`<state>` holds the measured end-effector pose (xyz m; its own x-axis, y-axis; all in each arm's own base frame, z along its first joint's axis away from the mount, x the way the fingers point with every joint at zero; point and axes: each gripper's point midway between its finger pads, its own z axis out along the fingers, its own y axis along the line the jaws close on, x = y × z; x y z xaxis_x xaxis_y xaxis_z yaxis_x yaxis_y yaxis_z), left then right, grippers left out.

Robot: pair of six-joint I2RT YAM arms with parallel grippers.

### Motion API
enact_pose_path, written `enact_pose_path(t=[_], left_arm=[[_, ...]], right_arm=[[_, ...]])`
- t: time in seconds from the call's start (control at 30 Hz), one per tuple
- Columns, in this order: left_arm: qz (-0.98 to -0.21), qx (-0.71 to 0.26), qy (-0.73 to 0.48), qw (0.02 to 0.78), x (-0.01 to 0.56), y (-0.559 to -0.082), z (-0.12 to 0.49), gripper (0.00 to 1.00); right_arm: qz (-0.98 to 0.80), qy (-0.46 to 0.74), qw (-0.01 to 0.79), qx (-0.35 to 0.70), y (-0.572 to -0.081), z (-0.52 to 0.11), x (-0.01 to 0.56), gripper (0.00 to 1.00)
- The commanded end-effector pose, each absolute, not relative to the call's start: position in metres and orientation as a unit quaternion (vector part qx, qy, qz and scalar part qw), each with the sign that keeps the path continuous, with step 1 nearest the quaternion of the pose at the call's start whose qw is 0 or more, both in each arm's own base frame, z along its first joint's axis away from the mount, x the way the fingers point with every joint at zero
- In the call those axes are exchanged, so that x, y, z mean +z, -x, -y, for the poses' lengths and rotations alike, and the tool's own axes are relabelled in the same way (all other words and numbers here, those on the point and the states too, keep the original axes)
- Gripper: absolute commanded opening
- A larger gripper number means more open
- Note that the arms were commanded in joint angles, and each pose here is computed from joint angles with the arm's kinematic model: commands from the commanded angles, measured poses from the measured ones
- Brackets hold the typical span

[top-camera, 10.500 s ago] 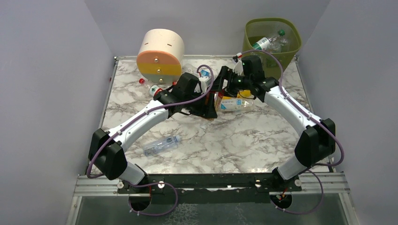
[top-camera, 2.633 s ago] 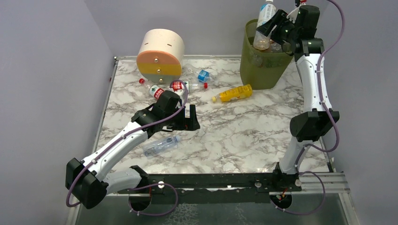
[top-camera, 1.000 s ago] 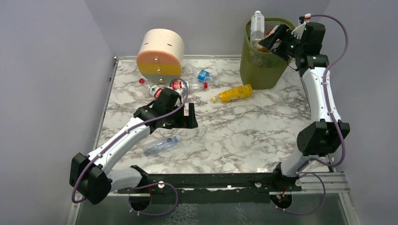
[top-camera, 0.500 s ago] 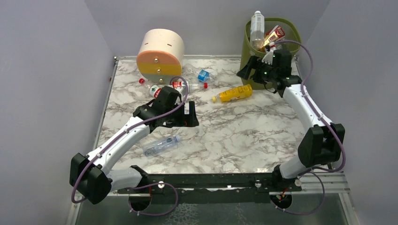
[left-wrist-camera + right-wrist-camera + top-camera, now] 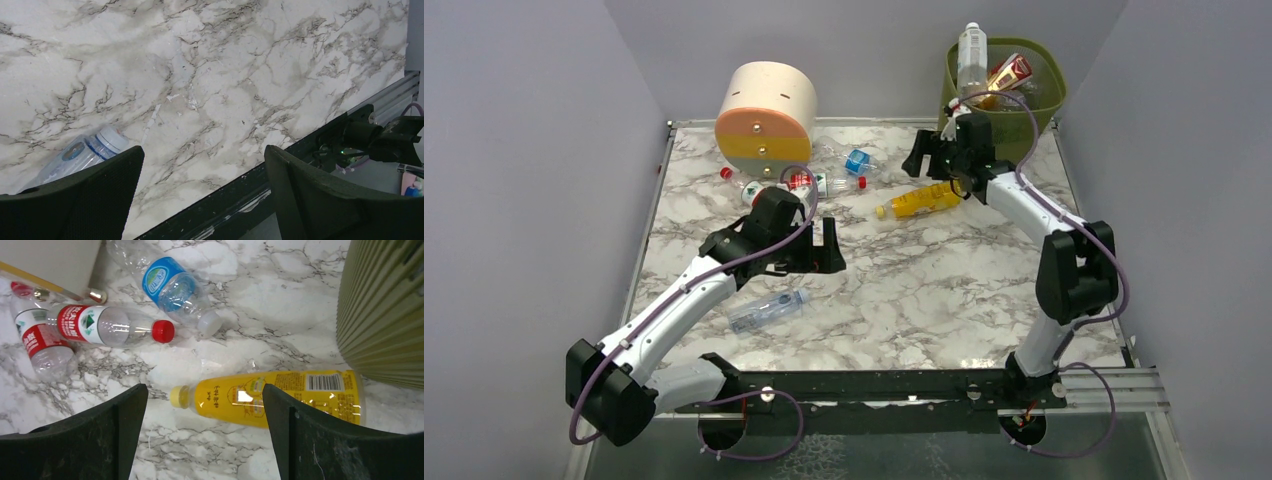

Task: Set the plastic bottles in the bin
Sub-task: Pick up the plastic bottle at the center of the board.

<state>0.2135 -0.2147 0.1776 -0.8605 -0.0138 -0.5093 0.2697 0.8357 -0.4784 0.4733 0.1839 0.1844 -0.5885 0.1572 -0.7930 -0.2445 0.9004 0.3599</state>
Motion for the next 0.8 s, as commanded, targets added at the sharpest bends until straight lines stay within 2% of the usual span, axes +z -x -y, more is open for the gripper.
enact_pose_path(t=[0.0,0.33,0.77], left_arm=[[-0.924,-0.283,-0.069,0.250,0.176,-0.208,0.212,0.97],[-0.924,-0.281,-0.067,0.249,0.174,-0.206,0.211,0.97],[-0.925,-0.282,-0.072,0.245,0.169,-0.205,0.212,0.97]], right_arm=[[-0.854,0.034,0.480,0.197,-0.500,-0.186,0.178,0.87],[-0.882,0.036,0.442,0.157,-0.517,-0.188,0.128,0.87],[-0.916,0.015,0.383,0.119,-0.469,-0.164,0.070,0.87]])
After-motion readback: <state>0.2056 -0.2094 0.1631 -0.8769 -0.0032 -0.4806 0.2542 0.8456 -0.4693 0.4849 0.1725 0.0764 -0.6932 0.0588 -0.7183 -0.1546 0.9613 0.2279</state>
